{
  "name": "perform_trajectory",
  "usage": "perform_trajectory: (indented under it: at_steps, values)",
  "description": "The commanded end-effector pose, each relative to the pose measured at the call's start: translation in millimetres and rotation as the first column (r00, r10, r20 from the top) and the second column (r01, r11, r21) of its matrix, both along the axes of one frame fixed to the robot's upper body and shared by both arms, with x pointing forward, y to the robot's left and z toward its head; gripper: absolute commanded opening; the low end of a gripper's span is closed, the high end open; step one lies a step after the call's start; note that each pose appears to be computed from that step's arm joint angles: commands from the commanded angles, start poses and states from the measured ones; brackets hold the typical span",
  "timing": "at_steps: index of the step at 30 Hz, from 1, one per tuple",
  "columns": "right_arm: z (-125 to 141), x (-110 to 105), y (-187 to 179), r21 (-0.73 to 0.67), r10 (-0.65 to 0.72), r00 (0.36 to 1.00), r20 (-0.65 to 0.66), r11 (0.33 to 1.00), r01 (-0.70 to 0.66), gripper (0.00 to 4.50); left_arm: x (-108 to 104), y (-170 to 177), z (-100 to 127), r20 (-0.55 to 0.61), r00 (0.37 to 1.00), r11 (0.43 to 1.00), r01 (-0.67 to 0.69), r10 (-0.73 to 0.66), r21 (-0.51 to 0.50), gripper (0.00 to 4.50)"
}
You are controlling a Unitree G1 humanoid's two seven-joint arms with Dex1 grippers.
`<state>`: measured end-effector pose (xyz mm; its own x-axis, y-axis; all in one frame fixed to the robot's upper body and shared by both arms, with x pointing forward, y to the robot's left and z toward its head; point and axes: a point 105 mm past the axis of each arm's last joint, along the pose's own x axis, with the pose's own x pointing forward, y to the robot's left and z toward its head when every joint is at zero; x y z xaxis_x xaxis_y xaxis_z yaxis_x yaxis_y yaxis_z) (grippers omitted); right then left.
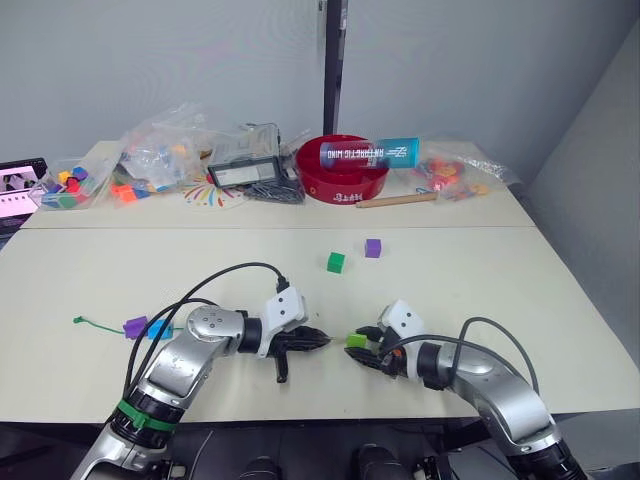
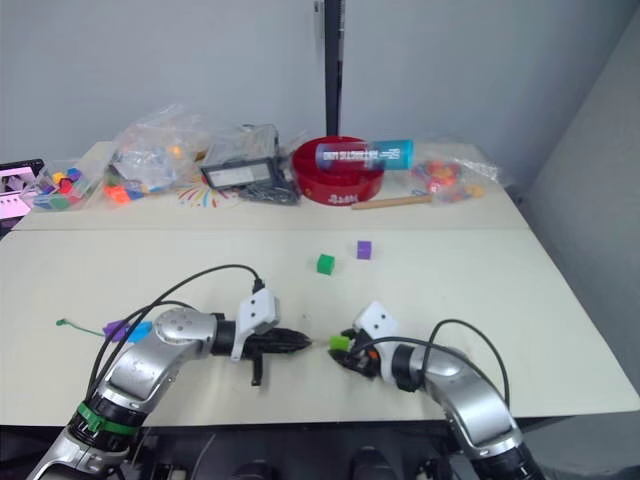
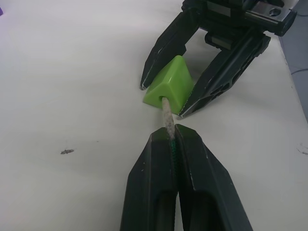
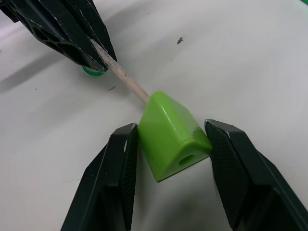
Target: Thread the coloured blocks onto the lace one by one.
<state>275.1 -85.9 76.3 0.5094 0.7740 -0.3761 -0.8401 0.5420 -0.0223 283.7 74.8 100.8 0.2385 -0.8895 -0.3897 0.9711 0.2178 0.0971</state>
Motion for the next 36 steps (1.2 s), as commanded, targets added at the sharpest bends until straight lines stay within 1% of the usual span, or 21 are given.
perform_trajectory:
  at_steps: [1,7,15,19,23,27,30,33,36]
  values:
    - [-10,-8,6,0.001,0.03,0.998,-0.062,1.0,-0.03,1.72,-6,-13,10,0.041,0.997,0.997,0.07,-0.068,-0.043,0.0]
    - [-6,-9,10,0.018,0.045,0.997,-0.056,0.999,-0.044,1.72,-4,-27,5,0.055,0.993,0.994,0.11,-0.108,-0.022,0.0]
    - [-1,-16,20,0.056,0.076,0.995,-0.068,0.996,-0.072,1.72,1,-38,-12,0.067,0.985,0.986,0.153,-0.158,0.063,0.0]
    - [-2,-17,20,0.066,0.076,0.994,-0.074,0.995,-0.072,1.72,4,-44,-11,0.078,0.983,0.985,0.159,-0.165,0.069,0.0]
    - [-5,-19,19,0.056,0.098,0.991,-0.092,0.994,-0.093,1.72,5,-47,-8,0.092,0.98,0.983,0.172,-0.178,0.066,0.0]
    - [-10,-15,14,0.026,0.1,0.989,-0.109,0.995,-0.098,1.72,4,-54,-5,0.095,0.976,0.98,0.189,-0.193,0.058,0.0]
    - [-13,-12,11,-0.001,0.111,0.986,-0.125,0.994,-0.112,1.72,1,-54,-10,0.081,0.976,0.978,0.195,-0.201,0.077,0.0]
    - [-15,-8,11,-0.015,0.111,0.986,-0.123,0.993,-0.113,1.72,3,-48,-15,0.077,0.981,0.979,0.171,-0.18,0.112,0.0]
    - [-15,-6,10,-0.017,0.105,0.987,-0.126,0.994,-0.108,1.72,5,-40,-14,0.074,0.984,0.981,0.153,-0.163,0.123,0.99]
